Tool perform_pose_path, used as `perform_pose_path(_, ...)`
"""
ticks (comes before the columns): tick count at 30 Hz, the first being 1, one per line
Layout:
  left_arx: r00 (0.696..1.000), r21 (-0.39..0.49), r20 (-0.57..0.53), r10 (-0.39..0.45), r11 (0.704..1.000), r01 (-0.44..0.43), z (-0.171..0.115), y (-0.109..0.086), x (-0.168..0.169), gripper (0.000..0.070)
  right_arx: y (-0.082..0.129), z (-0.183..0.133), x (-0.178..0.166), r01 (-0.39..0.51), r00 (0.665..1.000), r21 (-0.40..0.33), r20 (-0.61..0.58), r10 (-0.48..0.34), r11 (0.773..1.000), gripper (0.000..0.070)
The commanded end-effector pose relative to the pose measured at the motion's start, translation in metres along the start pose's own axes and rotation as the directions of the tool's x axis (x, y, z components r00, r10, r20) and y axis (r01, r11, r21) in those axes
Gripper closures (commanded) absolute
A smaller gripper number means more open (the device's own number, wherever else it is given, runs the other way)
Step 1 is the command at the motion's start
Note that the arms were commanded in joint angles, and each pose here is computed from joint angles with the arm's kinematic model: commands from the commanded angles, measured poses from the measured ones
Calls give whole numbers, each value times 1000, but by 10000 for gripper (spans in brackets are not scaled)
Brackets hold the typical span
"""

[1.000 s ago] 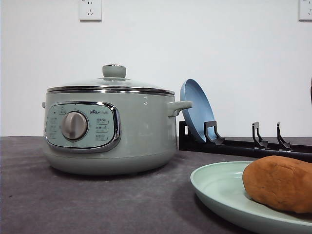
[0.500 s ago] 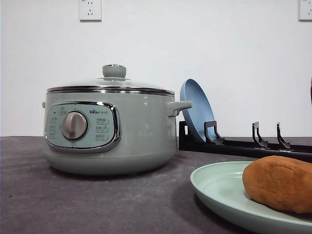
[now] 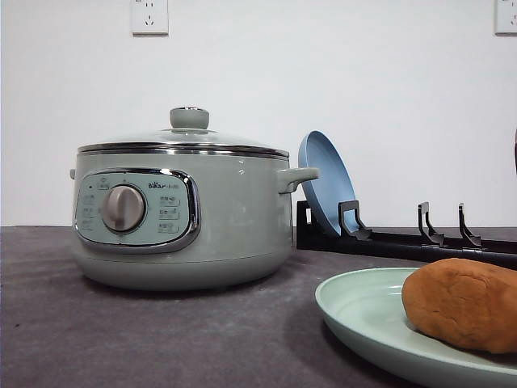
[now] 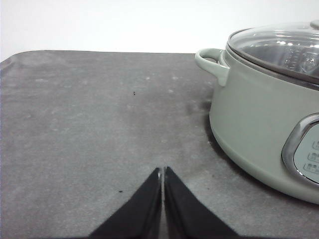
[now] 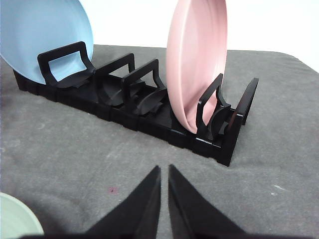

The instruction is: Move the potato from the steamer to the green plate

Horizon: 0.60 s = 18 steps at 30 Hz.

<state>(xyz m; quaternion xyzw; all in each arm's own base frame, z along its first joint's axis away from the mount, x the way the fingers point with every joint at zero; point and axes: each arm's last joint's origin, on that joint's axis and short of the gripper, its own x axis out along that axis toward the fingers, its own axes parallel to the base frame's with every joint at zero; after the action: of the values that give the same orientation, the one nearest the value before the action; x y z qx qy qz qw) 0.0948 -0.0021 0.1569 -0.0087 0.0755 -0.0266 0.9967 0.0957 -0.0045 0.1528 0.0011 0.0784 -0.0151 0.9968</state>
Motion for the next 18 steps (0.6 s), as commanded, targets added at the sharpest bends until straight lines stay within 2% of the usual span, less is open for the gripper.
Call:
perform_pose_path(1,1000,-3,-27,6,1000,-6,-7,0,2,700,0,0,0,4,1000,-10,9,-4,1000,685)
perform_pose_path(18,1000,-3,-27,5,1000,-5,-7,0,2,700,0,0,0,4,1000,-10,9,-4,1000,685)
